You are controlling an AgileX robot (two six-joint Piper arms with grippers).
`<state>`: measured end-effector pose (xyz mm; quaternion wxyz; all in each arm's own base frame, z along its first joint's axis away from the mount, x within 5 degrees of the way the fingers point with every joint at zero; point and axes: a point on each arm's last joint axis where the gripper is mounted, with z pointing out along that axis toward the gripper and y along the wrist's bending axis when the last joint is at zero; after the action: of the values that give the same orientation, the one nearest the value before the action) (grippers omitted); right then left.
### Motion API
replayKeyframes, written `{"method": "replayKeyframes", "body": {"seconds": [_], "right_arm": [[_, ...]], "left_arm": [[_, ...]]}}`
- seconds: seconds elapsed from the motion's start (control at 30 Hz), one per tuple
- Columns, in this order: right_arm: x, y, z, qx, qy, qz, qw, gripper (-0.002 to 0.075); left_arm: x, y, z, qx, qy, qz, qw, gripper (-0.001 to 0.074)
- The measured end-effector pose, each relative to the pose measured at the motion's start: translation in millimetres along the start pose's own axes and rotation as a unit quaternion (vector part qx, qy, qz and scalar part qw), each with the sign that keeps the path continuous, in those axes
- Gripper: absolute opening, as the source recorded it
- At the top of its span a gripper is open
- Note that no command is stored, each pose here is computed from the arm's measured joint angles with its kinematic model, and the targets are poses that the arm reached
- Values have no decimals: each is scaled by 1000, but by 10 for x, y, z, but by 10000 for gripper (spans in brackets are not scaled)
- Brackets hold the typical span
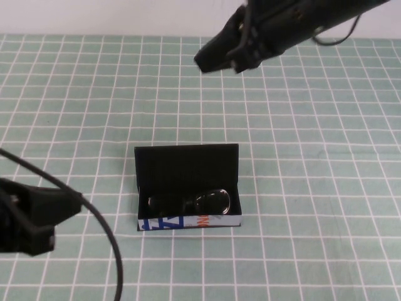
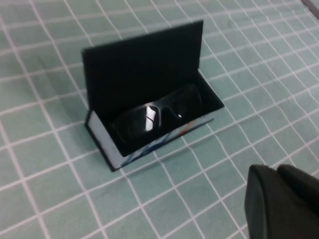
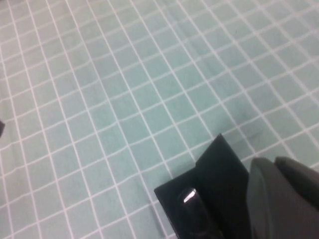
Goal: Return glasses to glasses case
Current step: Close the glasses case
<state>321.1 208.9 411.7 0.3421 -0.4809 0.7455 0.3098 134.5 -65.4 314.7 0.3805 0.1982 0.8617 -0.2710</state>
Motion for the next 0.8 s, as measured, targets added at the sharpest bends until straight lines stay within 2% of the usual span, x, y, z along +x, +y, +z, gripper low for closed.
{"method": "replayKeyframes", "body": {"seconds": [0.13,0.27,0.47,0.8], "right_arm": [[133,-210,307,-11,18,30,999,-11],[249,-357,539,-20,30,54,998,-11],[337,-476,730,-25,28,77,996,-11],[477,-721,1007,13,18,100,995,-11]], "left_arm": [[73,104,209,17,3,-17,1000,-2],[303,218,453,24,-3,-45,999,-2],[538,201,852,55,26,-40,997,-2],[669,306,1535,14,90,-33,995,-2]]}}
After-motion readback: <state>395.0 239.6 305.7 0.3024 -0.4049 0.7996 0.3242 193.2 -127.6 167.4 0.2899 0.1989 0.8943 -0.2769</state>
